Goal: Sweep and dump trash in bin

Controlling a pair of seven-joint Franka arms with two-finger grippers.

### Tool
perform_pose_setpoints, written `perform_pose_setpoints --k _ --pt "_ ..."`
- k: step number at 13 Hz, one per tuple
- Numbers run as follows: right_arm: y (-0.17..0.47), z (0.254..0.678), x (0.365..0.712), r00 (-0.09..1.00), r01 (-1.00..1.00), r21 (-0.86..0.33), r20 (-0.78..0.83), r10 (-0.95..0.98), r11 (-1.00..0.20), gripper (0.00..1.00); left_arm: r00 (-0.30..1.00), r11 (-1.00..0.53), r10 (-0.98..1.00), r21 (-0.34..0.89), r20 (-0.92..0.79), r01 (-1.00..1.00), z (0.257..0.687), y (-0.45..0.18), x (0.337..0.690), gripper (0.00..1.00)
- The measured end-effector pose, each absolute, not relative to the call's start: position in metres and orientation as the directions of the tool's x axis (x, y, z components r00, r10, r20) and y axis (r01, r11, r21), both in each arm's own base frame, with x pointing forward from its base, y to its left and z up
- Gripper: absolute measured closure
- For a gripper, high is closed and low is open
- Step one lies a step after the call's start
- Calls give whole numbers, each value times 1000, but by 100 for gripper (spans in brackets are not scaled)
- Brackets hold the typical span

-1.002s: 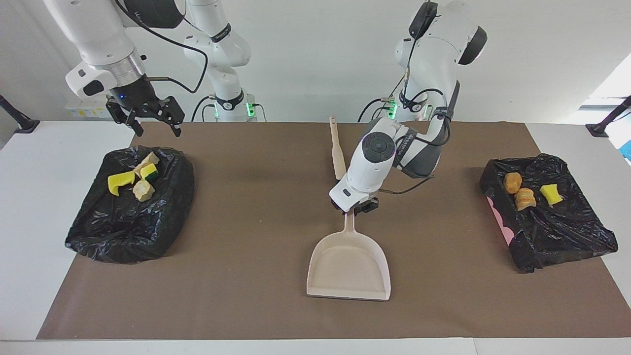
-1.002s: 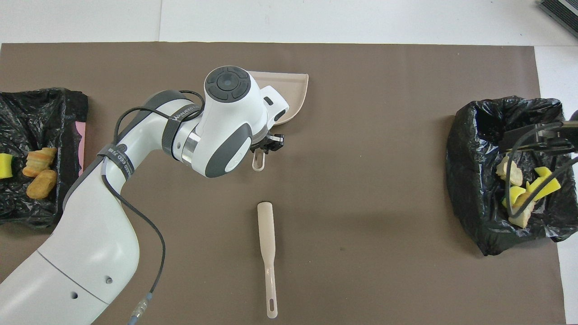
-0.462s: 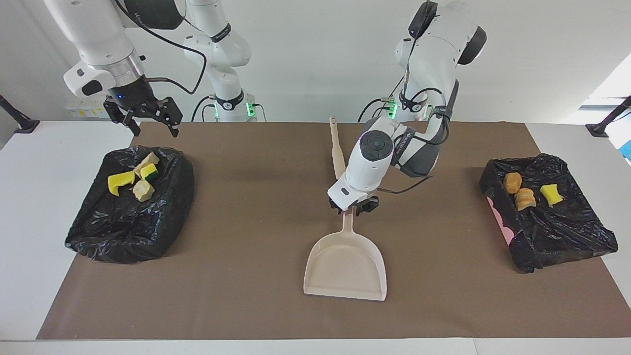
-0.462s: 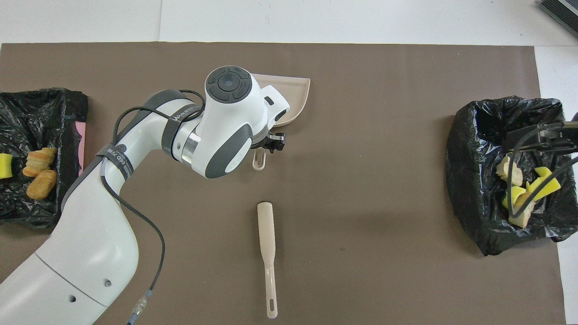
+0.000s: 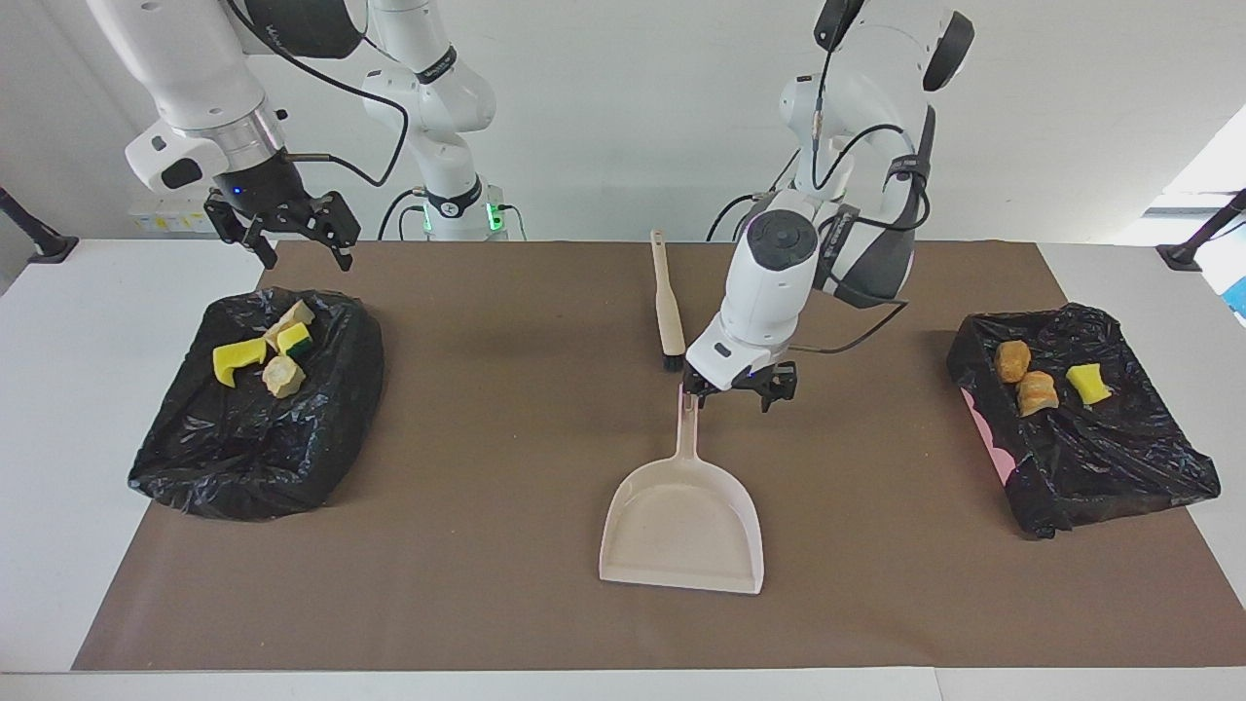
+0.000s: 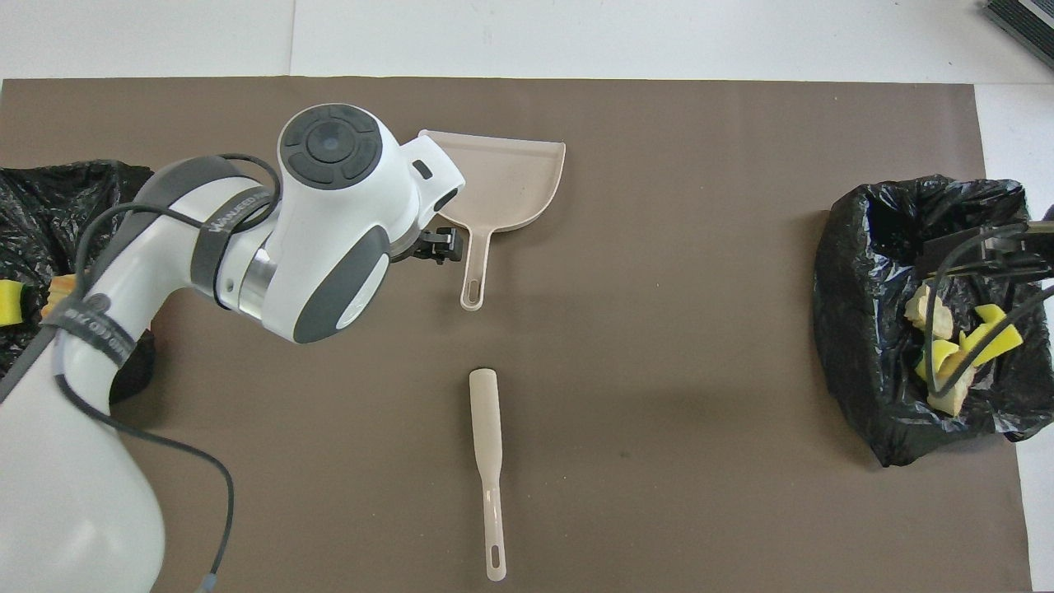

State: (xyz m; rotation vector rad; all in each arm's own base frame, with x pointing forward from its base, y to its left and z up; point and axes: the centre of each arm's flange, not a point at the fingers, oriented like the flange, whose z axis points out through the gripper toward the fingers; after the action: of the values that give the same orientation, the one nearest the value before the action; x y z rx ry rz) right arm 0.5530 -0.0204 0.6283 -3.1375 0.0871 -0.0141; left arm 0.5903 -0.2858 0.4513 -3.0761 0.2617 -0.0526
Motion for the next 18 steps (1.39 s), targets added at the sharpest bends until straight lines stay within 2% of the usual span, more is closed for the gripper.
perform_pose_setpoints --k 6,12,15,18 --pt "-20 628 553 998 -55 -3 9 -56 -998 0 980 -980 -199 -36 14 -198 545 -149 558 0" --pt "-20 628 553 998 -56 -3 9 -56 -998 0 968 -968 -251 -32 -4 -251 618 -41 539 0" --pt "-20 628 553 998 -56 -3 9 -56 -998 0 969 -969 -245 3 -7 -245 653 -19 530 0" --pt "-20 628 553 998 -56 -3 9 -56 -998 0 972 -971 -237 17 -1 -237 664 -14 530 0"
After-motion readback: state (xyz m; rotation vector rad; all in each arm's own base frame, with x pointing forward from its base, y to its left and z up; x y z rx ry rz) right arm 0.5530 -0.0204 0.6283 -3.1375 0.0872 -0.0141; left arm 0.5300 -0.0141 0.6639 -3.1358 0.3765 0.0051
